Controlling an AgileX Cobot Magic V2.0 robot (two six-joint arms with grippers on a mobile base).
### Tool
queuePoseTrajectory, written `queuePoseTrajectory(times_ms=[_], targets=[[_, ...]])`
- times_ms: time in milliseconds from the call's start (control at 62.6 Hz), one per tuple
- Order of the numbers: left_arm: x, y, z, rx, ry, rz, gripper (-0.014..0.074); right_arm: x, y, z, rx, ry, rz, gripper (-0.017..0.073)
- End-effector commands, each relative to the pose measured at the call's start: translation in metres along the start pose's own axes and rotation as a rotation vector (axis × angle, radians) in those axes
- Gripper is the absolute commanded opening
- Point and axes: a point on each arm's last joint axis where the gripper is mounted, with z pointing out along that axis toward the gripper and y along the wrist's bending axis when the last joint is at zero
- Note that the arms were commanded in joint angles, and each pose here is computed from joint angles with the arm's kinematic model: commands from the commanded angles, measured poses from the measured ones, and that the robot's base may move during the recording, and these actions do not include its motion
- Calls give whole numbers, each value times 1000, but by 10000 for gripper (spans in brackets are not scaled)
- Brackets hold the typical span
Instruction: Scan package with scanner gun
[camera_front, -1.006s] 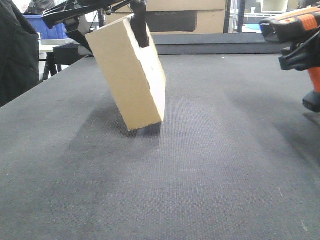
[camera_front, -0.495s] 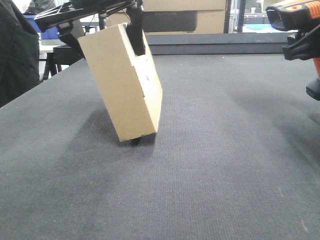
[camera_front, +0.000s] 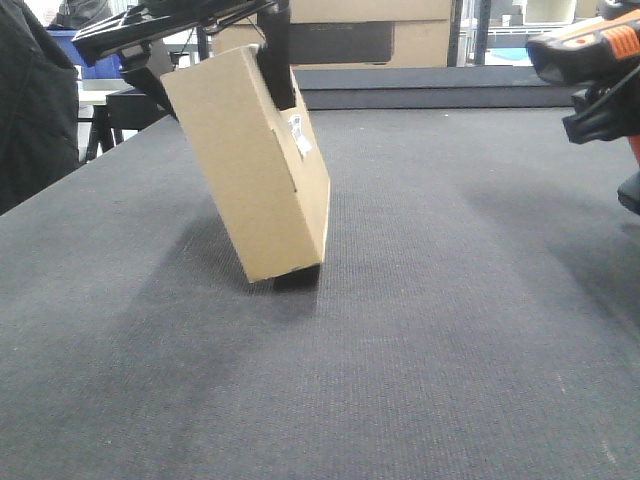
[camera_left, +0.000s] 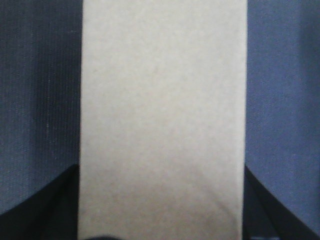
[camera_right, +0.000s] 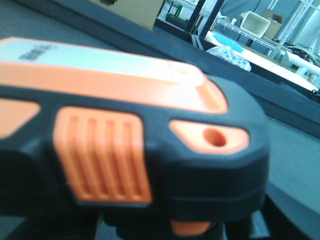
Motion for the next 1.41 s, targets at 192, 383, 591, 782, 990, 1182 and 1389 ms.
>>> queuePoseTrajectory(times_ms=[192,383,591,782,990,1182,1389], targets=[[-6,-5,-8,54,-72,-6,-111,-5,-5,2,32,-65,427,-153],[-6,-6,-8,56,-75,-6,-111,9,1,9,44,-67,510,-153],[-6,-6,-8,58,-78,-6,-111,19,4,13,58,-89,550,-153],[-6,-6,-8,58,-78,-6,-111,19,4,13,56,-81,550,-153],[-6,-6,-8,58,-78,-6,-111,21,5,13,52,-68,551,-54],[-6,-6,-7,57,-77,-6,-111,22,6,13,49,-55,551,299],[-6,-6,-7,57,-77,-6,-111,20,12,13,-30,-34,511,483]])
